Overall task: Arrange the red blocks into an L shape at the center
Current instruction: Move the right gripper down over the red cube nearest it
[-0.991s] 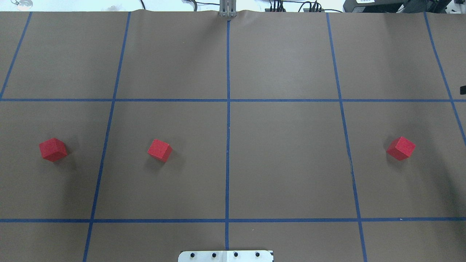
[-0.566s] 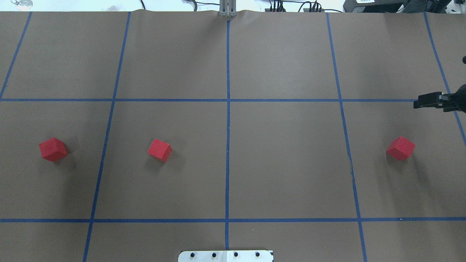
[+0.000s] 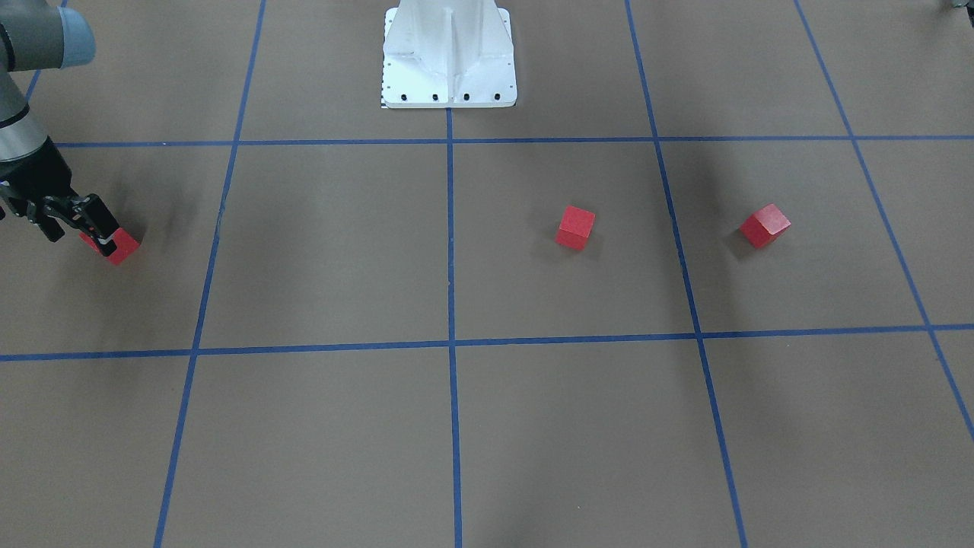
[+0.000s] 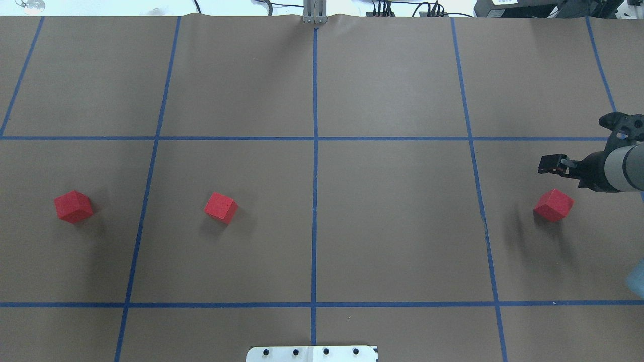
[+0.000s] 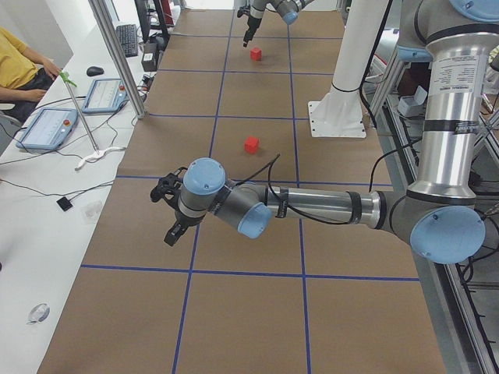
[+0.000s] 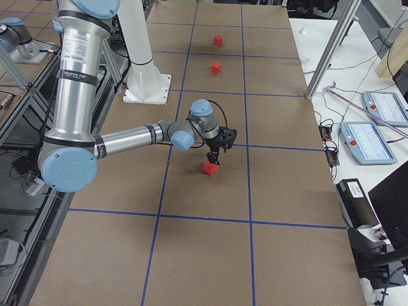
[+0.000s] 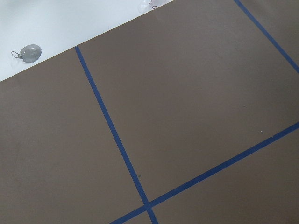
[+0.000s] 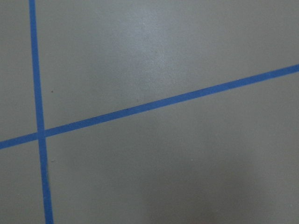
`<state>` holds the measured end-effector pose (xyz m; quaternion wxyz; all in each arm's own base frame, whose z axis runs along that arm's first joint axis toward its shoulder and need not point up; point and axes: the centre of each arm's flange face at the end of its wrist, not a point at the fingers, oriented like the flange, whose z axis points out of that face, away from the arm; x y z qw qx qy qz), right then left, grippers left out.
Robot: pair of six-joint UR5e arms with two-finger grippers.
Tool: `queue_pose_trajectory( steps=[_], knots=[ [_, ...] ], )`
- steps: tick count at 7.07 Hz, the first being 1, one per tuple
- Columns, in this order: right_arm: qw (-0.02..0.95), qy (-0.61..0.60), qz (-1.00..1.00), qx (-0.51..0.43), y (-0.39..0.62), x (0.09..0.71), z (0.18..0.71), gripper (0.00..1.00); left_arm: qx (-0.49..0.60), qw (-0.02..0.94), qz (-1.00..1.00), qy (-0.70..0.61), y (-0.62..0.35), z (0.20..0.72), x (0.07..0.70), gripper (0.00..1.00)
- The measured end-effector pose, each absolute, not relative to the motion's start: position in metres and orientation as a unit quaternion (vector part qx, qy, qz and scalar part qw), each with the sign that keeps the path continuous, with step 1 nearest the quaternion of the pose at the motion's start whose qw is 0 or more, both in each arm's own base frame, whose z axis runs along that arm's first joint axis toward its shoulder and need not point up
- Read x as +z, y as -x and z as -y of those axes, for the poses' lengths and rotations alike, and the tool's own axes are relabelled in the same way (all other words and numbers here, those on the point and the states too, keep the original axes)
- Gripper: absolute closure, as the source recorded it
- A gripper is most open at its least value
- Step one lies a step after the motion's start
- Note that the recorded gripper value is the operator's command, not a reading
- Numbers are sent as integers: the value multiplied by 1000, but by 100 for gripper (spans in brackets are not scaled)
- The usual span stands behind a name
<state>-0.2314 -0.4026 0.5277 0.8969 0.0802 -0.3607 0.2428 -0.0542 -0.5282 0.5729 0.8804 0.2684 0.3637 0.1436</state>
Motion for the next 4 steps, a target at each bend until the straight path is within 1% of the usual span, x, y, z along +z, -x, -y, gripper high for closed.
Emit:
queue_pose_trajectory(
  steps=[1, 4],
  knots=[
    [895, -80, 346, 270, 240, 536, 389, 4, 144, 880, -364, -270, 54, 529, 572, 0],
    [893, -80, 317, 309, 248, 557, 363, 5, 145, 879, -363, -273, 54, 529, 570, 0]
  ],
)
